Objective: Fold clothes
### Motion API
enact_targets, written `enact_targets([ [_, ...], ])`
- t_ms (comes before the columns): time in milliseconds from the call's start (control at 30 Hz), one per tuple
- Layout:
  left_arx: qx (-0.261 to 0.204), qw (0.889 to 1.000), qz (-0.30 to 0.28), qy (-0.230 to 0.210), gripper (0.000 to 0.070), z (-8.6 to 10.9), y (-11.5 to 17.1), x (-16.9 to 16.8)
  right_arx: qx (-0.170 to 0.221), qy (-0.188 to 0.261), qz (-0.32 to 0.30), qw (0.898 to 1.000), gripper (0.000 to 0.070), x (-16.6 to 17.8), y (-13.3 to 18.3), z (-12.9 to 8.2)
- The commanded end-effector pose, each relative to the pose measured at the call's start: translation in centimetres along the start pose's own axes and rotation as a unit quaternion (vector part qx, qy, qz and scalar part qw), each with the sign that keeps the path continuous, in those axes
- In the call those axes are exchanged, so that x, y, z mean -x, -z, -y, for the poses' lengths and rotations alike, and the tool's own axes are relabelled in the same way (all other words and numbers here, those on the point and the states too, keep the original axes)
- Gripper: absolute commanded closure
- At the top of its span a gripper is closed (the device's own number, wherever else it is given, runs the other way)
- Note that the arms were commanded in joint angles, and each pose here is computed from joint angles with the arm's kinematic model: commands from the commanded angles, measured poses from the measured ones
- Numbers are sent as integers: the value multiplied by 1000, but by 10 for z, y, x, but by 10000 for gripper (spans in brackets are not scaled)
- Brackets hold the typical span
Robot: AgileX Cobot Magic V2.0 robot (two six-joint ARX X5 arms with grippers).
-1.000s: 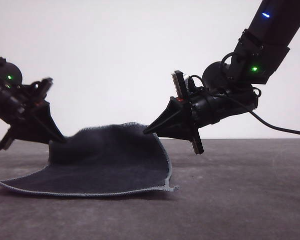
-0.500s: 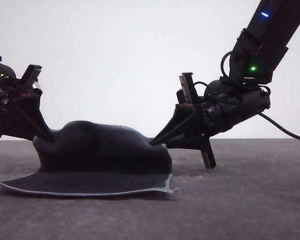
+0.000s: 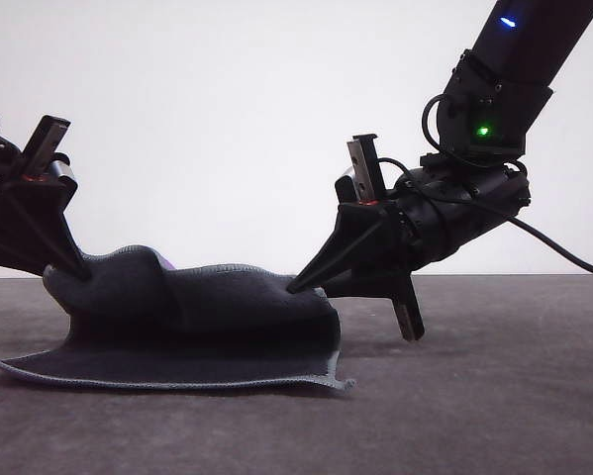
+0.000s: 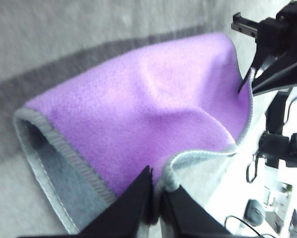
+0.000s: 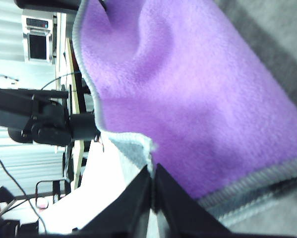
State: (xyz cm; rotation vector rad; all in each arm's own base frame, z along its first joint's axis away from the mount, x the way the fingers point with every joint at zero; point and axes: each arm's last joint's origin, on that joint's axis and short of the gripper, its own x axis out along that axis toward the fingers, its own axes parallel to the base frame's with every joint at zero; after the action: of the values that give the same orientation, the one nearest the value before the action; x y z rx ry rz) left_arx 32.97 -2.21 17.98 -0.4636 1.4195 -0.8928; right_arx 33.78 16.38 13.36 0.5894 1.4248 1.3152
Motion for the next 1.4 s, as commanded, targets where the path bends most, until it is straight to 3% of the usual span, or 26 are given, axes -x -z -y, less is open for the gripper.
enact_targets([
  [0,-14,1000,2,2,689,1,-3,2,19,-4,-4,1000,693,-2,0,1],
  [233,-5,1000,-5,5,669,2,-1,2,16,-5,-11,1000,688,-2,3,1],
  [300,-3,1000,-7,6,652,2,0,2,16,-12,-10,1000,654,-2,3,0],
  [367,2,1000,-10,7,545,3,1,2,19,-26,-8,999,528,-1,3,-1],
  [433,4,1000,-12,8,394,3,1,2,21,-37,-6,999,373,-1,3,-1],
  [500,5,1000,-13,8,301,3,1,2,20,-38,-6,999,313,-1,3,-1],
  [867,12,1000,3,28,294,3,1,7,32,-35,1,999,307,9,5,-6],
  [1133,5,999,44,12,294,8,2,29,65,68,13,995,307,48,17,-50],
  [1367,20,994,94,-53,294,13,9,61,92,205,57,973,311,83,36,-109],
])
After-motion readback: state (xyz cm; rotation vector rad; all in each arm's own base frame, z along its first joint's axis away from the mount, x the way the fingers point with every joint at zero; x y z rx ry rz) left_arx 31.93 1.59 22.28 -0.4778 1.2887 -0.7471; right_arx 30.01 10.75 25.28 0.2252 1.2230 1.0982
